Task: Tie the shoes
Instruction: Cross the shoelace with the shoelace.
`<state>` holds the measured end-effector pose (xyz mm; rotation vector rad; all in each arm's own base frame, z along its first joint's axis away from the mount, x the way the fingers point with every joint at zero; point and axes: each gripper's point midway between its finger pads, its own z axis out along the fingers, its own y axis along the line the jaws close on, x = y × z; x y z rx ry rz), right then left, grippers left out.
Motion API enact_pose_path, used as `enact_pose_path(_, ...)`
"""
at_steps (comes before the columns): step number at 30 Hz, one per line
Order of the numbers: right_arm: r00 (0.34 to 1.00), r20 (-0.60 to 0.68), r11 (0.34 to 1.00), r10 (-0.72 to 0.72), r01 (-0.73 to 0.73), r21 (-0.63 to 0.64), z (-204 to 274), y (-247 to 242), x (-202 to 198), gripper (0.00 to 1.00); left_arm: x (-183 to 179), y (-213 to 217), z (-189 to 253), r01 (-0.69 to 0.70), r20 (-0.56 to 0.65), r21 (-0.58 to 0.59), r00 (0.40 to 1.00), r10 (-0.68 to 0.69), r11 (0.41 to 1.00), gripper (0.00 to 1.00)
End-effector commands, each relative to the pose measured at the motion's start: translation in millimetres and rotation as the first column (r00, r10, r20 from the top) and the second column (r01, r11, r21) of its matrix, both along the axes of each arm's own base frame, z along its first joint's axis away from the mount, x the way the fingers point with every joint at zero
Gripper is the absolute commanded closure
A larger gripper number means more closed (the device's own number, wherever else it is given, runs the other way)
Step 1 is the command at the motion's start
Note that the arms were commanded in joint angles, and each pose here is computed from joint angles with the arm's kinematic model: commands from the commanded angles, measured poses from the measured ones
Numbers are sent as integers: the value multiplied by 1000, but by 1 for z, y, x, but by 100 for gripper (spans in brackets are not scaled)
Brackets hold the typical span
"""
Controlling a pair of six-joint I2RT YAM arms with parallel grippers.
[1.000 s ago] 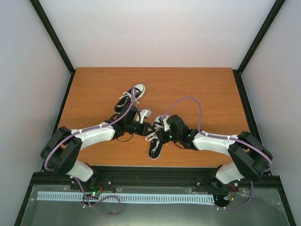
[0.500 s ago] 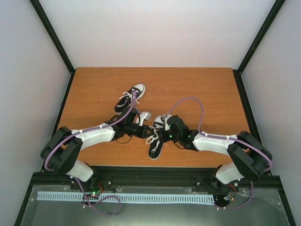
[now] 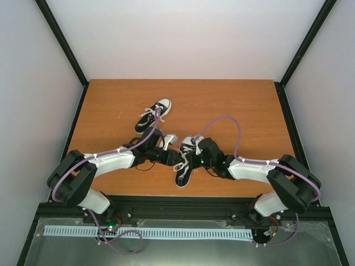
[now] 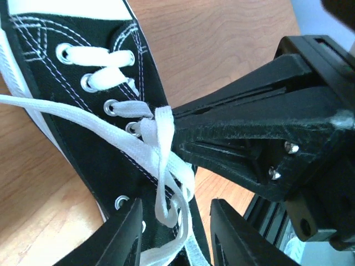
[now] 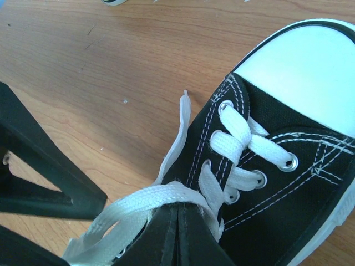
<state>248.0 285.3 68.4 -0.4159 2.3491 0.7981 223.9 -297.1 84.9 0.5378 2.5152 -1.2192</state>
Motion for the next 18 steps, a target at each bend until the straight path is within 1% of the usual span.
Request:
enact_pose_path(1,1000,11,1000,-14,14,6,0,-2,-1,97,17,5,21,-85,75,4,994,84,996,61)
enact_pose_path(3,1000,12,1000,-12,12,7,0,-2,-1,97,26,13,20,-144,55,31,988,142,989,56)
enact_pose_path(6,1000,14,1000,-8,8,11,1,-1,-2,97,40,22,15,-215,42,68,976,213,974,54)
enact_pose_path(8,1000,13,1000,-5,5,12,1,-1,-2,97,46,25,6,-236,28,107,972,234,966,55)
enact_pose_path(13,1000,12,1000,-1,1,10,0,0,-2,97,46,16,-9,-194,-31,128,979,200,972,62)
enact_pose_path(18,1000,8,1000,5,-6,8,-1,0,-4,97,45,6,-7,-140,-32,88,989,143,986,65)
